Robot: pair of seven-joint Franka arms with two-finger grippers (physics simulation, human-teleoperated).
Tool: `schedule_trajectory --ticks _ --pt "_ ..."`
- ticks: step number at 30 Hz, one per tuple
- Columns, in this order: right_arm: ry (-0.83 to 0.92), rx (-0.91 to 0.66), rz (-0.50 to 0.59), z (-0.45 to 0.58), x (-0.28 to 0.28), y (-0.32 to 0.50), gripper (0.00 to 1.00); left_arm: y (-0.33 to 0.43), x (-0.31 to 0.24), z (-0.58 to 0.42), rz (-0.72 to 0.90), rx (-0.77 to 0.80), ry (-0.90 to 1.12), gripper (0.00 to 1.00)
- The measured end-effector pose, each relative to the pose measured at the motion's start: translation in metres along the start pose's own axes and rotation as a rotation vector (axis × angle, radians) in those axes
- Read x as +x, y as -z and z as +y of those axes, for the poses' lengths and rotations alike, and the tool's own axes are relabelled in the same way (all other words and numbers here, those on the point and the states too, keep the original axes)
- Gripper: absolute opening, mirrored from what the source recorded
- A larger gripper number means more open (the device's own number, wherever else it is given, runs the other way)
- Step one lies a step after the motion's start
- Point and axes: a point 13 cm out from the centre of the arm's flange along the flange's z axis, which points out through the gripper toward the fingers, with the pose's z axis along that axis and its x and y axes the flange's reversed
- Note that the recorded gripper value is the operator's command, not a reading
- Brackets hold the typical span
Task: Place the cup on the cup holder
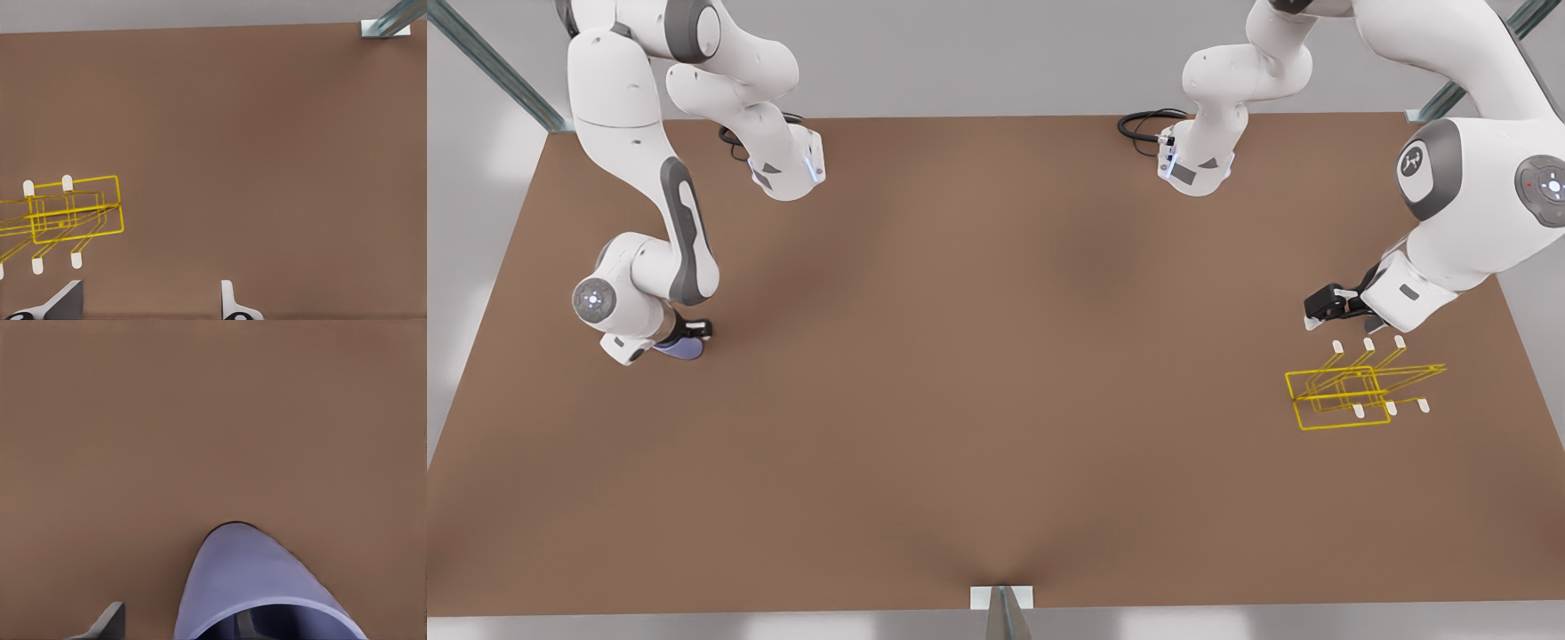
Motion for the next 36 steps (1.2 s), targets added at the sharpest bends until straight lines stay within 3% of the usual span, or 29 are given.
schedule_trajectory --ticks 1,11,16,22,30,36 --pt "0.005 0.003 -0.005 -0.001 -0.001 0.000 0.21 0.000 0.000 -0.001 0.001 0.000 0.002 1.00" --pt "0.056 -0.015 -0.062 -0.004 -0.012 0.012 0.21 -0.003 0.000 -0.005 0.010 0.000 0.029 1.00" --pt "0.124 -0.043 -0.131 0.003 -0.055 0.104 0.21 -0.004 0.000 -0.005 0.011 0.001 0.048 1.00" --pt "0.364 -0.186 -0.122 0.198 -0.113 0.190 0.21 -0.006 -0.001 -0.006 0.013 0.002 0.071 1.00" --pt "0.307 -0.664 -0.075 0.451 -0.122 0.180 0.21 -0.008 -0.001 -0.007 0.019 0.004 0.096 1.00" --pt "0.213 -0.942 -0.183 0.654 -0.157 0.192 0.21 -0.056 -0.023 -0.117 0.025 0.051 0.195 1.00"
